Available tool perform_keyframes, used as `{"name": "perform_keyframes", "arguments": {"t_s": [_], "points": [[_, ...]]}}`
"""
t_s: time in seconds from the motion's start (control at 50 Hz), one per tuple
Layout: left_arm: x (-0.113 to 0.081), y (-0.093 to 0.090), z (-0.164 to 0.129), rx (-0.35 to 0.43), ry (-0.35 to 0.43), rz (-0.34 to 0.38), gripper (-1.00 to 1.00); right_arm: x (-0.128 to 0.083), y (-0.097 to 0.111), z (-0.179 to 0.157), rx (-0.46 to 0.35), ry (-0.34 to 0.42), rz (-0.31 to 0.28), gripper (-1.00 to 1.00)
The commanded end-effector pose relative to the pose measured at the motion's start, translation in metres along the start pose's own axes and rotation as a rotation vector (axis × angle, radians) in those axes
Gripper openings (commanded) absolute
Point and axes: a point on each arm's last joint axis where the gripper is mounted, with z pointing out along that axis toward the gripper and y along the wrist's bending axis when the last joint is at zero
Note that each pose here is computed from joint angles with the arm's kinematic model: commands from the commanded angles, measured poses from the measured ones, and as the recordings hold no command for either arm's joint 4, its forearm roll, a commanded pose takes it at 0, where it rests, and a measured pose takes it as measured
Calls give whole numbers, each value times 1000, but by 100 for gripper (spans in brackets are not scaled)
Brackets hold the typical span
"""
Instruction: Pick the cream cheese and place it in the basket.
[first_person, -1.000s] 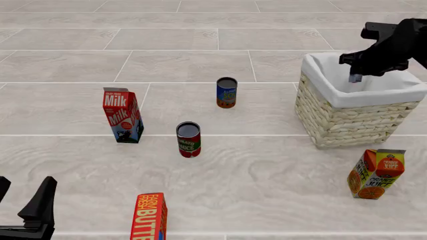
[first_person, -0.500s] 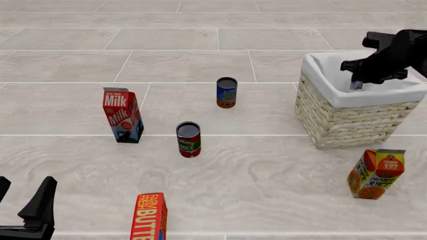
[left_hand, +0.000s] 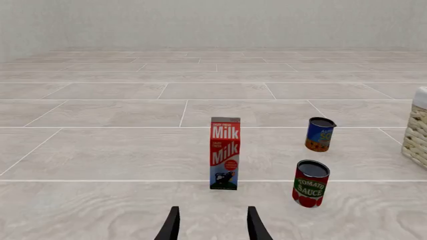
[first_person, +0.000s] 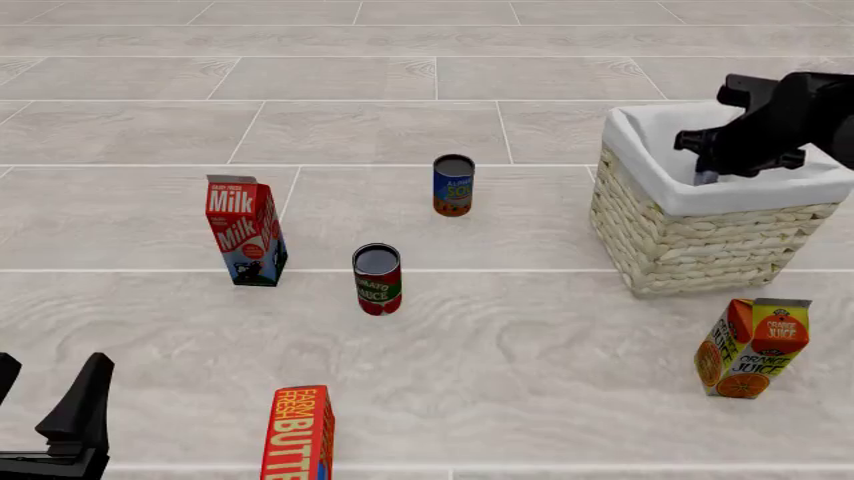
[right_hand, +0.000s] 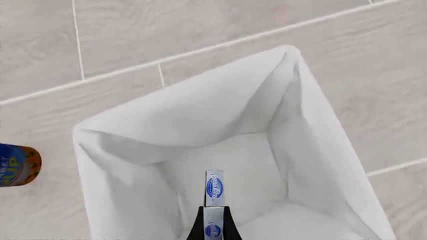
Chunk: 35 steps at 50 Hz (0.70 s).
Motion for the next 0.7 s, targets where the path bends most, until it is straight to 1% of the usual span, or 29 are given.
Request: {"name": "perform_keyframes", "arguments": {"t_s": [0.02,0.08,0.1,0.14,0.18,0.2,0.24,0.26,0.46,0.48,0.5,0.56,0.6,0.64,0.66,0.7], "points": [[0,0,0,-1,0,1,100,-4,3,-7,-5,-17,10,-100],[0,0,0,-1,0,1,100,-5,1,-6,-2,-16,7,-100],[0,0,0,2,0,-1,100,-4,1,-6,-3,-17,9,100],[0,0,0,2,0,-1,100,-4,1,-5,-3,-17,6,100],[0,0,0,2,0,-1,100,-5,0,-6,-1,-17,15,100],[0,0,0,2,0,-1,100,-5,3,-8,-7,-20,21,100],[0,0,0,2,0,-1,100,-8,-1,-9,0,-25,20,100],[0,0,0,2,0,-1,100,-9,-2,-10,2,-30,13,100],[0,0,0,2,0,-1,100,-14,-3,-21,2,-45,9,100],[0,0,0,2,0,-1,100,-14,-7,-20,9,-36,-5,100],[0,0,0,2,0,-1,100,-14,-7,-20,9,-36,-5,100],[0,0,0,2,0,-1,100,-17,-4,-29,3,-55,2,100],[0,0,0,2,0,-1,100,-19,-3,-35,3,-60,-9,100],[0,0,0,2,0,-1,100,-20,-2,-42,-1,-70,-10,100],[0,0,0,2,0,-1,100,-21,0,-48,-5,-84,1,100],[0,0,0,2,0,-1,100,-21,0,-51,-5,-89,-5,100]]}}
